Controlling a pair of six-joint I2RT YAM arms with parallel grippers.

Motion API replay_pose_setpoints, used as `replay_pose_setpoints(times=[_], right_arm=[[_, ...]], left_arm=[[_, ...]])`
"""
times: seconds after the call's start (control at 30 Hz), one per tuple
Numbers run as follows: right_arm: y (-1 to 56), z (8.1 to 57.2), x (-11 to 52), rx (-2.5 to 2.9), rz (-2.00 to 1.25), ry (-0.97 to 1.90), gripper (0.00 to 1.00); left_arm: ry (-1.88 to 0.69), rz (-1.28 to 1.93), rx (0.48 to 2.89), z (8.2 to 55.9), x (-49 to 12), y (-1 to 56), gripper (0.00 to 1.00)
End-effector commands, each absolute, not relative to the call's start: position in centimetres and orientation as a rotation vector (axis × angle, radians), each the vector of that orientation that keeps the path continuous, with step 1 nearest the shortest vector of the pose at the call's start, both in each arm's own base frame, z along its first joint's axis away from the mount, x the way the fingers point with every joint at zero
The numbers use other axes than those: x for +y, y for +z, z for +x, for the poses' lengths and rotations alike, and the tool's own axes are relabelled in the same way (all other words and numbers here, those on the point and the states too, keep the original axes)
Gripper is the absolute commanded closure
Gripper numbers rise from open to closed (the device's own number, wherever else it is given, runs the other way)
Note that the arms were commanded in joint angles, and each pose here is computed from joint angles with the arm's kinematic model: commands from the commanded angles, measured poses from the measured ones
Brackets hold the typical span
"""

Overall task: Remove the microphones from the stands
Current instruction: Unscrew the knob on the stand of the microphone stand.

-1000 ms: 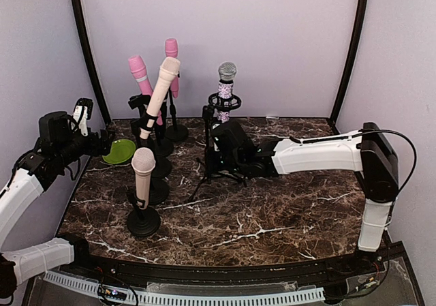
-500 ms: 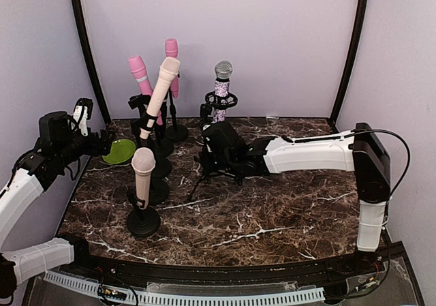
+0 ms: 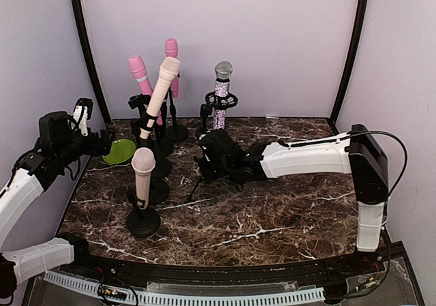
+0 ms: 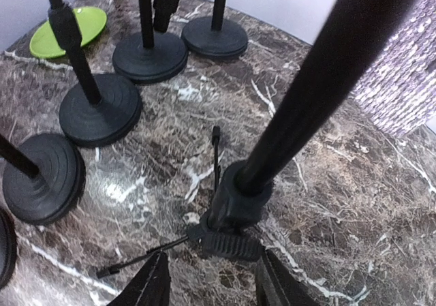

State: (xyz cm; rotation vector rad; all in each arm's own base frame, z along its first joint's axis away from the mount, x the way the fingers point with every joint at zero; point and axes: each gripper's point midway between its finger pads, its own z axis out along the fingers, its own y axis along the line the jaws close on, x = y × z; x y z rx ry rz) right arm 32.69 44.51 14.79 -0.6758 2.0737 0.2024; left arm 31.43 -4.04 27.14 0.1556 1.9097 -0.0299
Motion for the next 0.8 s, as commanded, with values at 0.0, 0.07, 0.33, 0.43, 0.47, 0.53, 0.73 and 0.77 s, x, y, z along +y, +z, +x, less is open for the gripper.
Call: replay_pose_setpoints(times=[0.0,0.07,0.33,0.43,0.47,0.53,0.73,0.77], right_arm=[[17.4,31.0,45.0,2.045,-0.69,0.335,0.47],[18.5,30.7,45.0,2.026,-0.682,0.378,0.42],[24.0,30.3,42.6,1.948,-0.576,0.493,0.25],[26.8,30.6,41.0,1.907,-0.507,0.557,0.16],[27.6,30.9,40.2,1.896,-0.476,0.574,0.13],[28.6,31.5,38.5,1.89,-0.411,0.605,0.09],[30.3,32.8,36.2,1.866,-0.27,0.734,0.03],[29.8,32.9,36.3,1.875,-0.251,0.75,0.03]], left_arm=[[-0.014,0.163,1.897,31.4,-3.8,27.2,0.04],[-0.017,0.163,1.896,31.4,-3.9,27.2,0.04],[-0.024,0.166,1.893,31.4,-4.0,27.3,0.04],[-0.027,0.166,1.89,31.4,-4.0,27.4,0.04],[-0.028,0.167,1.888,31.4,-4.0,27.4,0.04],[-0.032,0.166,1.887,31.3,-4.1,27.5,0.04],[-0.034,0.167,1.883,31.2,-4.1,27.6,0.04],[-0.033,0.166,1.881,31.2,-4.0,27.7,0.04]])
